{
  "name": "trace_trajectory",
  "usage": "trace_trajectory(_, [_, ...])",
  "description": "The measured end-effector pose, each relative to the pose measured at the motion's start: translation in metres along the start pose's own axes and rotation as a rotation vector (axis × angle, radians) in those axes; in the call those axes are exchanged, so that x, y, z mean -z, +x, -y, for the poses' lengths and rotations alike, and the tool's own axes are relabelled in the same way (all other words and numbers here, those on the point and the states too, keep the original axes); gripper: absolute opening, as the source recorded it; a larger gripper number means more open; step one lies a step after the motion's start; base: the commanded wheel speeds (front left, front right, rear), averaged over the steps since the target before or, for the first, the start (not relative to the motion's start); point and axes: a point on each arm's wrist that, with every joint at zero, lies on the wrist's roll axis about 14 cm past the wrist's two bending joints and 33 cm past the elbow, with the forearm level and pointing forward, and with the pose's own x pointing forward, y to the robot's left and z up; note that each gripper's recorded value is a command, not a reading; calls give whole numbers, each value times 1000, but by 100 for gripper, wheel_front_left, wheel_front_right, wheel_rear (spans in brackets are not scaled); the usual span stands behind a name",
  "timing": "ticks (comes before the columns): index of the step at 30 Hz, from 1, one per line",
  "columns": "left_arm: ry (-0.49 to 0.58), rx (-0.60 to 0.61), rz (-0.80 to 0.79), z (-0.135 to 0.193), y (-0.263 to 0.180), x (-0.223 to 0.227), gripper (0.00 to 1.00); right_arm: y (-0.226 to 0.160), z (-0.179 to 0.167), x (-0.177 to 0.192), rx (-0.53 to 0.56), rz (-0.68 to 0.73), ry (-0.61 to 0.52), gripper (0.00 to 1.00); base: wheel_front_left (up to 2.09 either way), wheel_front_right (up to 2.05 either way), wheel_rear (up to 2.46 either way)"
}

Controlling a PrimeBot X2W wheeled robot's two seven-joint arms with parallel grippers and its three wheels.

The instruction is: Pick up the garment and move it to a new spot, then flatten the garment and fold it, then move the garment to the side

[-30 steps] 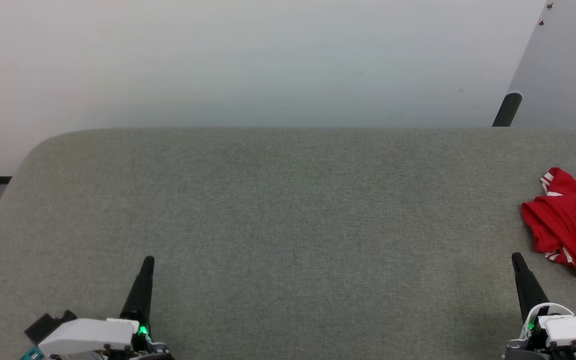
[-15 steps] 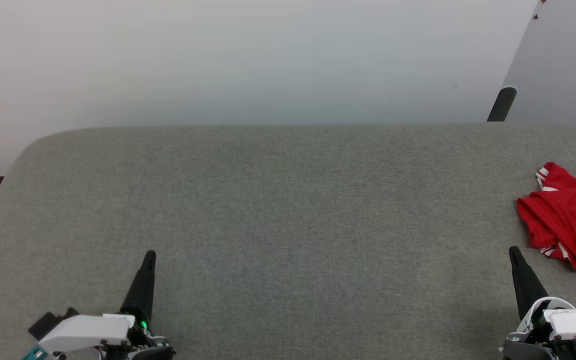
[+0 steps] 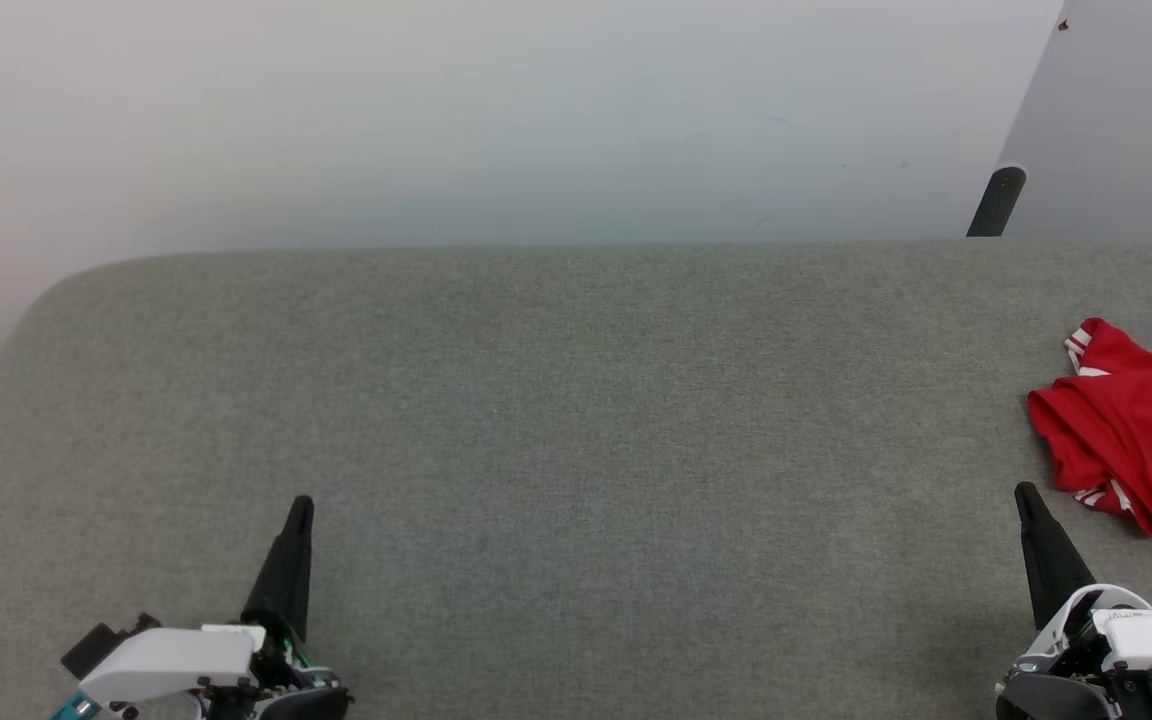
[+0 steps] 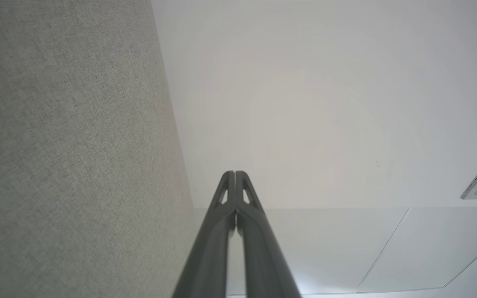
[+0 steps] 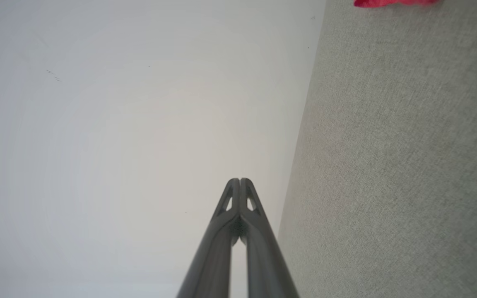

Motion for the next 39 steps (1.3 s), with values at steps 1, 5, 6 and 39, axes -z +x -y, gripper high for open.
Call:
trace_trajectory(1, [0, 0, 0, 0, 0, 0, 0, 0, 0, 0, 0, 0, 0, 0, 0, 0, 0])
trace_trajectory(5, [0, 0, 0, 0, 0, 0, 0, 0, 0, 0, 0, 0, 0, 0, 0, 0, 0])
trace_trajectory(6, [0, 0, 1, 0, 0, 0, 0, 0, 0, 0, 0, 0, 0, 0, 0, 0, 0])
trace_trajectory(39, [-1, 0, 0, 0, 0, 0, 0, 0, 0, 0, 0, 0, 0, 0, 0, 0, 0])
